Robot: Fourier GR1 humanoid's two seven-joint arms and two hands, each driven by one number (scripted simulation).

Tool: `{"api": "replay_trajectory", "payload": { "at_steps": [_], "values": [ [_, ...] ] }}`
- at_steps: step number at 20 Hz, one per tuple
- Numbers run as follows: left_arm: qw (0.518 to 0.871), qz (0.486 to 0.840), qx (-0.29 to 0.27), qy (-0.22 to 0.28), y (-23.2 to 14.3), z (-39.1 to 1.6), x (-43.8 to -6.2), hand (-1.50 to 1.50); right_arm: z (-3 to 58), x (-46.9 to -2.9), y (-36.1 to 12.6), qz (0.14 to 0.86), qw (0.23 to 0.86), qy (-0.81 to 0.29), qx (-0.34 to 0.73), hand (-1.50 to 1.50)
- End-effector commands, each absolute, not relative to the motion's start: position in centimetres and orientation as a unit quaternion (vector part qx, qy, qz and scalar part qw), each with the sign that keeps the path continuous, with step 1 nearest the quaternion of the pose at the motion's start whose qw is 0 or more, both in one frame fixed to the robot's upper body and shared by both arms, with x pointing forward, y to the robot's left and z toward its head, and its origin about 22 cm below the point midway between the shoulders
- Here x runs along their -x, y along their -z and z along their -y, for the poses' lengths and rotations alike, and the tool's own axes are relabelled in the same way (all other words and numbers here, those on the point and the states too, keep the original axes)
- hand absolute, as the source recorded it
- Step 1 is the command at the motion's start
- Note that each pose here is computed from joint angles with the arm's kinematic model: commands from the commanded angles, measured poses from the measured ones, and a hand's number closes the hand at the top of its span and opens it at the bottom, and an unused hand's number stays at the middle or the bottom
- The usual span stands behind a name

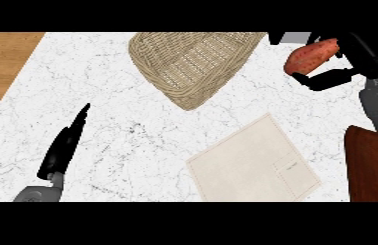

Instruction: Pick the sweet potato from the placemat and place it in the basket

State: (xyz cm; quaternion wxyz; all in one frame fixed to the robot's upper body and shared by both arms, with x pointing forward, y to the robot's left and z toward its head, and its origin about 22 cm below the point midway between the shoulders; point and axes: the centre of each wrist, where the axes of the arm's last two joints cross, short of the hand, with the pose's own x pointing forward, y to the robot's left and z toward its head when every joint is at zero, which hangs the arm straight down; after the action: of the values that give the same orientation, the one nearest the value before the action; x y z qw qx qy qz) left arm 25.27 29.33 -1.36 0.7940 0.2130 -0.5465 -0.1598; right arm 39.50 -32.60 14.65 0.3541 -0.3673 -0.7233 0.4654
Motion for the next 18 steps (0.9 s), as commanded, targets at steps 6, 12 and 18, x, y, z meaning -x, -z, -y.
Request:
{"api": "replay_trajectory", "payload": {
  "at_steps": [6,12,18],
  "values": [
    [0.796,0.546,-0.218,0.147,0.5,-28.8,-26.1,0.00,36.4,-42.0,-26.7,0.783,0.336,-0.438,0.286,1.50],
    [0.801,0.535,-0.226,0.144,3.2,-30.7,-22.8,0.00,34.0,-42.8,-29.6,0.789,0.378,-0.442,0.200,1.50],
    [0.799,0.534,-0.230,0.151,1.7,-29.8,-25.9,0.00,29.4,-43.7,-34.0,0.782,0.388,-0.459,0.166,1.50]
  ]
}}
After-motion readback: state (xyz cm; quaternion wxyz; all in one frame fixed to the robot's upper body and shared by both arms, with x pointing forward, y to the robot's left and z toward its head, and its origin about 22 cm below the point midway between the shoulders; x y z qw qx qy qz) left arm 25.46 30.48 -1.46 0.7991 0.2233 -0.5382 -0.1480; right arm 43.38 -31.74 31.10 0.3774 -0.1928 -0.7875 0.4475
